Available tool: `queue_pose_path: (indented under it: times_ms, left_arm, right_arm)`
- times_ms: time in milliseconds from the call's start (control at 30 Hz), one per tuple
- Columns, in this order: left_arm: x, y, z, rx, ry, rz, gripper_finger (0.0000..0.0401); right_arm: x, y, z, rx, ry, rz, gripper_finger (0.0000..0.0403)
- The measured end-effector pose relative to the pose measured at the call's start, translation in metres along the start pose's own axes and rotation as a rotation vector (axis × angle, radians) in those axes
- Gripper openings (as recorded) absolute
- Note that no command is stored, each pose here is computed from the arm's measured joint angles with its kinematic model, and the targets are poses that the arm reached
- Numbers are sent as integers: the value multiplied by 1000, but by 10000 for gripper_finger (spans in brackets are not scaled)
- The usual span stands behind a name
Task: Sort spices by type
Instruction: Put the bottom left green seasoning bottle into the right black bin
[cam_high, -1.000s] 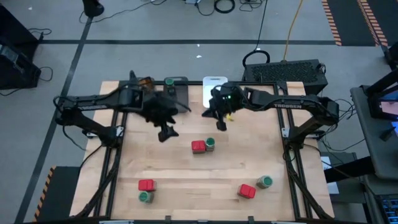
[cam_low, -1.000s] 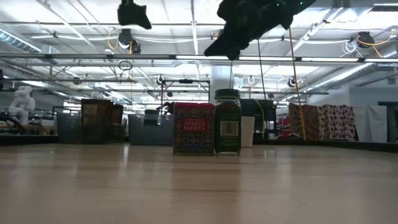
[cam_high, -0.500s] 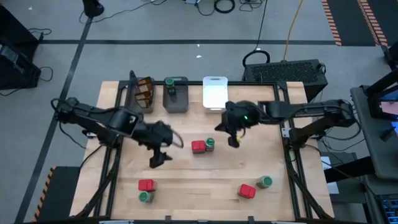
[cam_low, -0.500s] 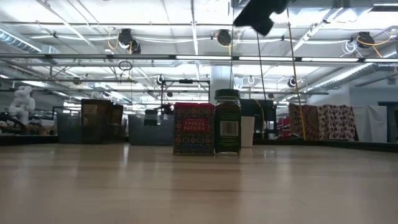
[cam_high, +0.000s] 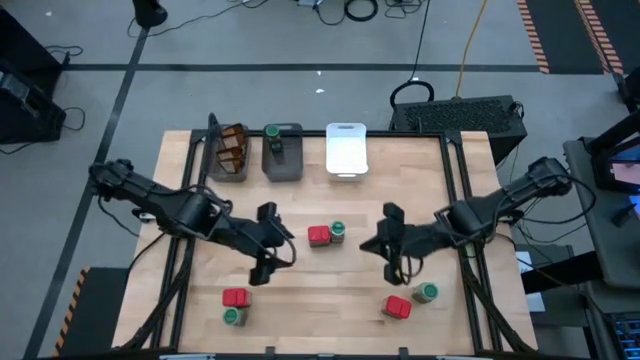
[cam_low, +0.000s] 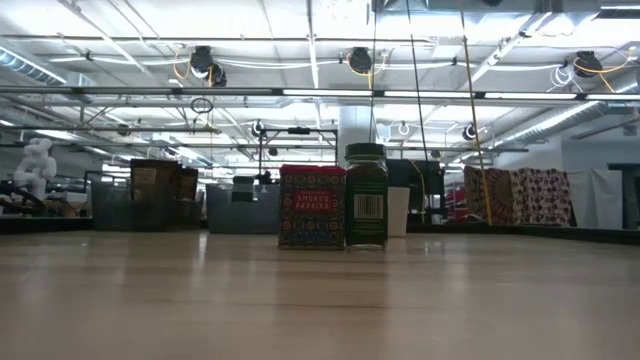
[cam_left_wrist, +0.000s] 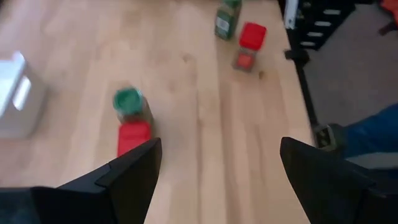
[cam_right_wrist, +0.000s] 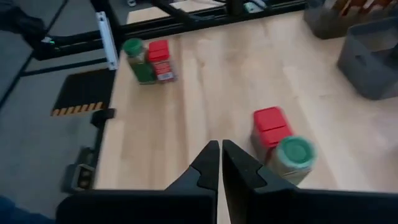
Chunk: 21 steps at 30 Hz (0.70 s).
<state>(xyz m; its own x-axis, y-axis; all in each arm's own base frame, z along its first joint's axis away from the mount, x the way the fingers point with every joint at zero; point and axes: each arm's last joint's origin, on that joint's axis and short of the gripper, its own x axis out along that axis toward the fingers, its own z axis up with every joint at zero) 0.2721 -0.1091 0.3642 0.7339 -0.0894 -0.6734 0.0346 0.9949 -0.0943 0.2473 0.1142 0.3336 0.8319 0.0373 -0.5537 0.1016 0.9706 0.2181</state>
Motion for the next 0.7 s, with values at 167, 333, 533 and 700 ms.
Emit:
queue_pose_path:
  times_ms: [167,333,533,700]
  left_arm:
    - [34,3,4,58,4,83,331]
    - [70,12,3,60,49,143,331]
    - [88,9,-7,1,203,-70,331]
    - [71,-2,-23,-169,413,-197,331]
  right_arm:
    - [-9,17,-12,2,1,2,0]
    - [-13,21,-21,-26,34,-31,0]
    - [-14,20,-28,-59,113,-24,0]
    - [-14,17,-32,-138,152,-50,0]
